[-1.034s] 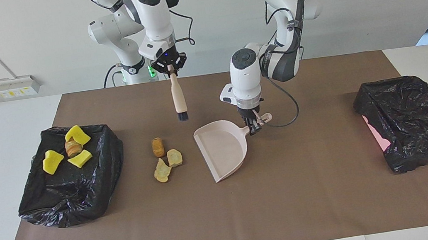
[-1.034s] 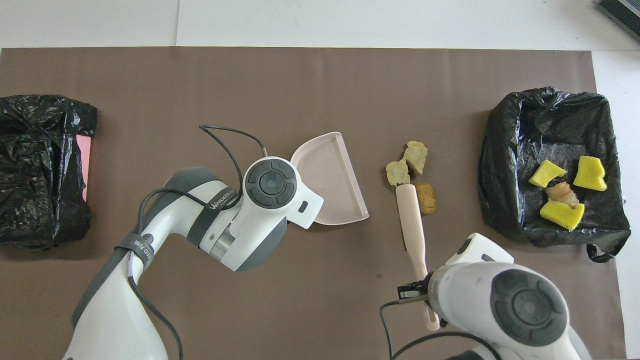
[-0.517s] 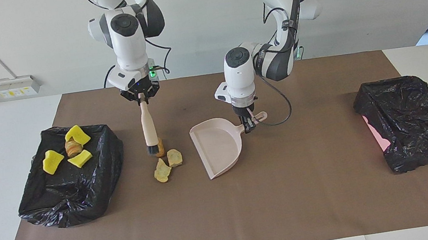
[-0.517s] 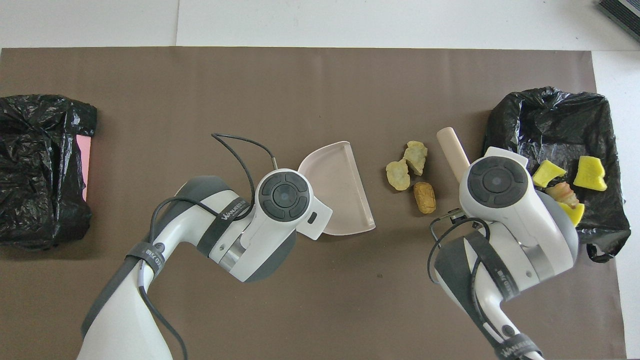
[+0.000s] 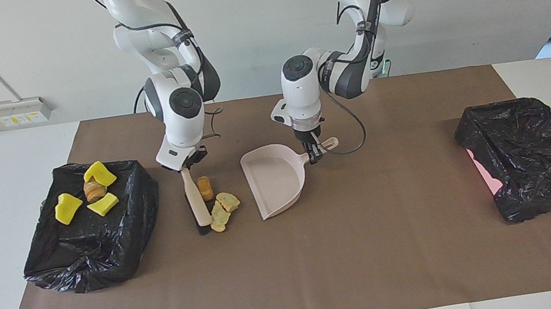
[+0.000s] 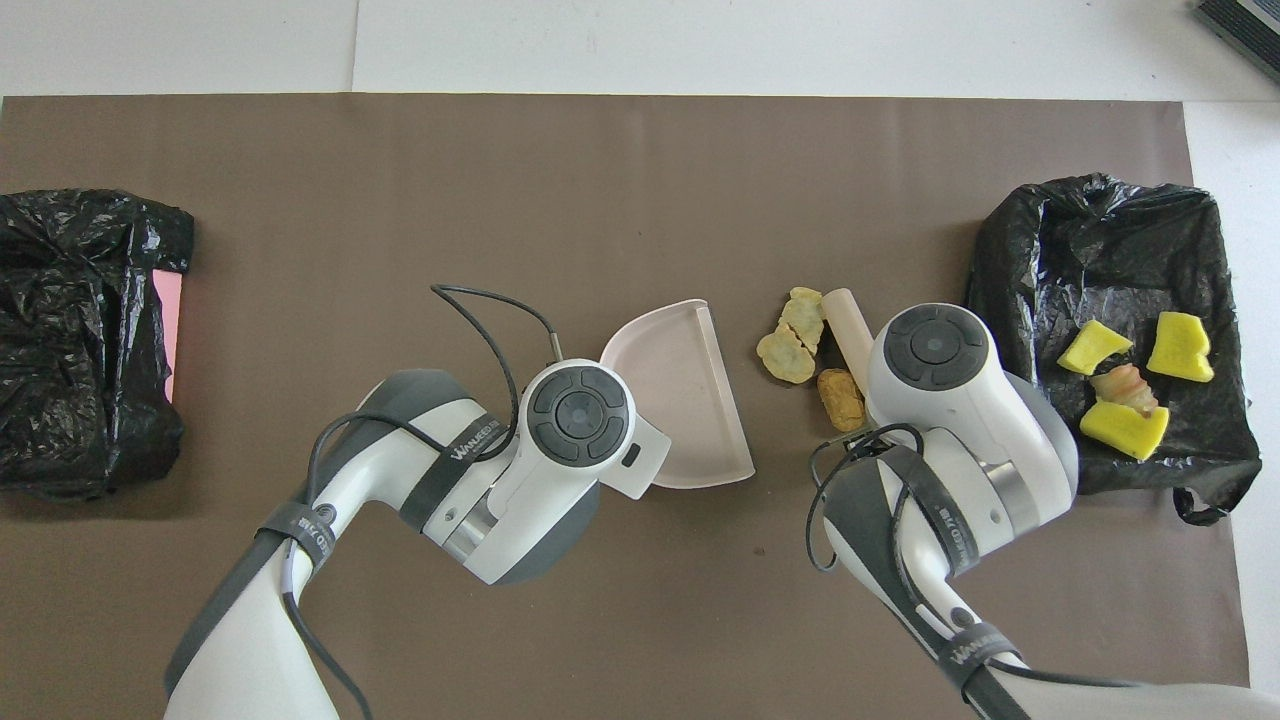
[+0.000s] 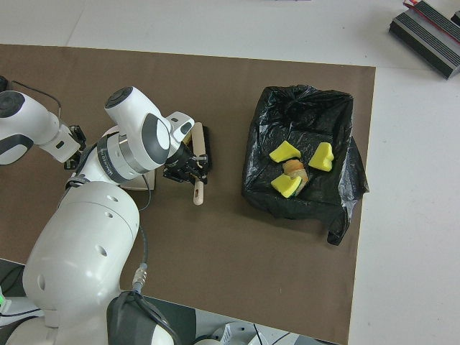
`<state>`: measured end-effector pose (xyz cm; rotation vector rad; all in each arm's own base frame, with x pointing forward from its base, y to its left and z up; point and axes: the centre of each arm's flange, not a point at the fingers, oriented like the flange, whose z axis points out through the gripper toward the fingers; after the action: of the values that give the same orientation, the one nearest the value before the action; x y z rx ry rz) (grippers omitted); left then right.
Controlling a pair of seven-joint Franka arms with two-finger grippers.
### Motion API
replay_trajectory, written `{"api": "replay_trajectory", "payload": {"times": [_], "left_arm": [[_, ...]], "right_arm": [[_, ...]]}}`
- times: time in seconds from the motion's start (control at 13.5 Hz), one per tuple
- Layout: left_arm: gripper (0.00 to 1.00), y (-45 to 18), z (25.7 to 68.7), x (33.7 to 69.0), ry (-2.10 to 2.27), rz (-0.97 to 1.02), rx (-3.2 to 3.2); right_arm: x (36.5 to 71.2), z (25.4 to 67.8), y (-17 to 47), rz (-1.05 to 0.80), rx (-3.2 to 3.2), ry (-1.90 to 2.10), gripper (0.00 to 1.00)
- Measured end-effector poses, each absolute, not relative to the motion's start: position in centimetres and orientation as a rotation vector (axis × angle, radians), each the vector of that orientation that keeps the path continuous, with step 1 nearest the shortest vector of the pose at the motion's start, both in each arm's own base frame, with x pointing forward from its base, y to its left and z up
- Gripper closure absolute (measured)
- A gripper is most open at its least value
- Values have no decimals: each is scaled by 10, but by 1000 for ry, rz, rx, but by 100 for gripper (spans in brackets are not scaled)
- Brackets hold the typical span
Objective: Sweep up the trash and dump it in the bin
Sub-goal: 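Sweep the crumbs into the dustpan with the right gripper's brush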
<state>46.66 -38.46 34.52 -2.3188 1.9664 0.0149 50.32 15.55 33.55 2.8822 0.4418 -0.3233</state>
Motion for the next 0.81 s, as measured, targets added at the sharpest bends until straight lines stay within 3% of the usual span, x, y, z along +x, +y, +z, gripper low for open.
{"api": "replay_trajectory", "payload": {"times": [0.44, 0.66, 0.81], "left_arm": [[68, -382, 344, 466, 1963, 21, -2321], [68, -376, 341, 469, 1959, 32, -2323], [68, -364, 341, 478, 2005, 41, -2284]], "right_arm": [[469, 341, 262, -408, 3211, 500, 74], [476, 359, 262, -466, 3260, 488, 74], [492, 395, 231, -488, 3276, 412, 74]]}}
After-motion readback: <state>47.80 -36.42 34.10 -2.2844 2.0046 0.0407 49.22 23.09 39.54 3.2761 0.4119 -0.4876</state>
